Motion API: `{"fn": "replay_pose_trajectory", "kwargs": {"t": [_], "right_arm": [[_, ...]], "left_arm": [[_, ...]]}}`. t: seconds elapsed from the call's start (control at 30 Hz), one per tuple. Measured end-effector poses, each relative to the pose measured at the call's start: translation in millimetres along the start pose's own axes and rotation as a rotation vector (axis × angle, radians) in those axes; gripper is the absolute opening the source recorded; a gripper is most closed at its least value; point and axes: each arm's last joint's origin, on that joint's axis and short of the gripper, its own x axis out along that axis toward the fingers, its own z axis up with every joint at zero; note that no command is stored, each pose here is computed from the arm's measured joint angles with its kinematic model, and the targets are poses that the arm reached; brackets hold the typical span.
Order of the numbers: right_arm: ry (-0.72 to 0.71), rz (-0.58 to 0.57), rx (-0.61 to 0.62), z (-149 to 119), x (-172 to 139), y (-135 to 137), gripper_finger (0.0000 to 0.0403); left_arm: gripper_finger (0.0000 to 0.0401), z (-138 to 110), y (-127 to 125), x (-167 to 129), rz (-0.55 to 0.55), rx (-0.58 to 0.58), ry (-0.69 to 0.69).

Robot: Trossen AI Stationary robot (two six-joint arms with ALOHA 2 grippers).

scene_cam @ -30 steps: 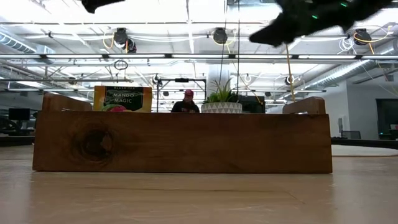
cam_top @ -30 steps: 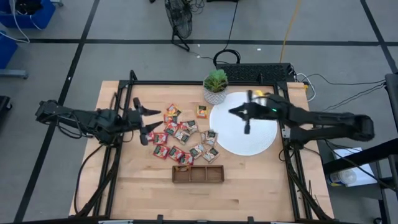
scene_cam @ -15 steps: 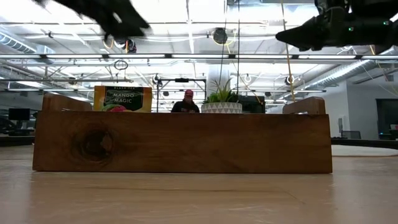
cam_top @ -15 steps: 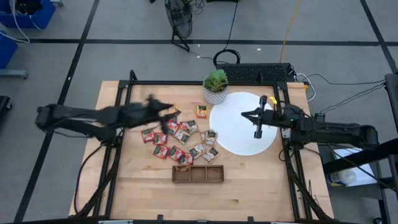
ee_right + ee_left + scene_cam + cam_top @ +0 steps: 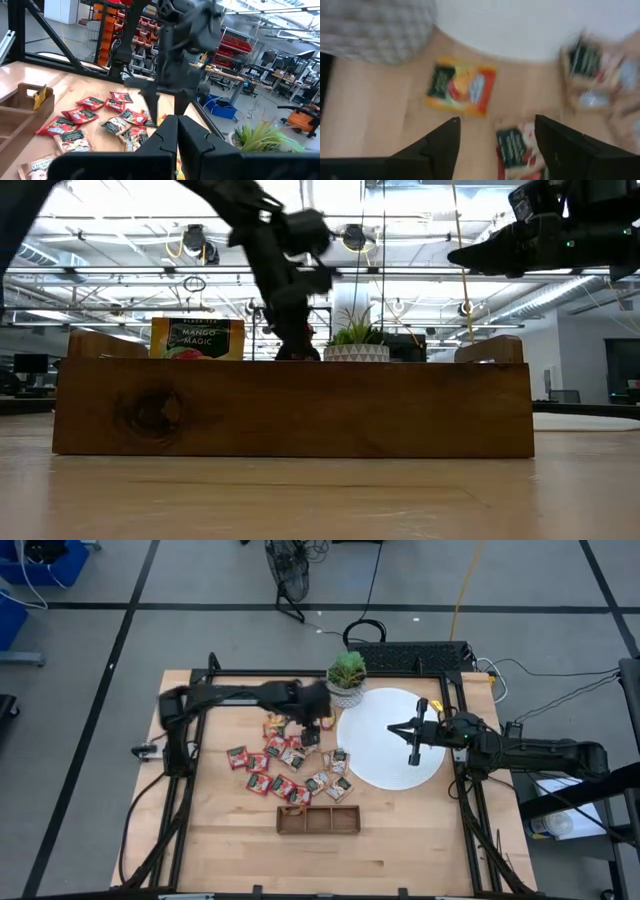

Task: Pick & Place Tea
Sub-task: Put the orange tea bag into the left section of the wooden organizer

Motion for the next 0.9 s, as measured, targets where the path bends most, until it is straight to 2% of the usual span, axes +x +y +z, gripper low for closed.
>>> {"fn": "replay_pose_trajectory", "kwargs": {"t": [0.13, 0.27, 0.33, 0.53, 0.7, 0.9], "right_arm": [[0.008, 0.002, -0.017, -2.8, -0.4, 0.9, 0.0000], [0.015, 0.005, -0.022, -4.9, -0.8, 1.6, 0.0000], [0.016, 0.005, -0.022, -5.0, -0.7, 1.5, 0.0000], [0.016, 0.005, -0.022, -5.0, -0.7, 1.6, 0.0000], [0.015, 0.007, -0.024, -5.0, -0.7, 1.6, 0.0000], [0.009, 0.006, -0.041, -4.4, -0.7, 1.5, 0.0000]], "left_arm": [[0.0290, 15.1, -10.6, 24.8, 0.016, 0.133, 0.057], [0.0300, 21.0, -13.4, 45.7, 0.085, 0.188, 0.103], [0.0300, 22.2, -9.7, 51.6, 0.114, 0.191, 0.118], [0.0289, 21.7, 3.9, 60.9, 0.108, 0.171, 0.118], [0.0278, 15.1, 10.6, 71.7, 0.001, 0.124, 0.139], [0.0278, 12.8, 13.1, 84.8, 0.068, 0.117, 0.167]]}}
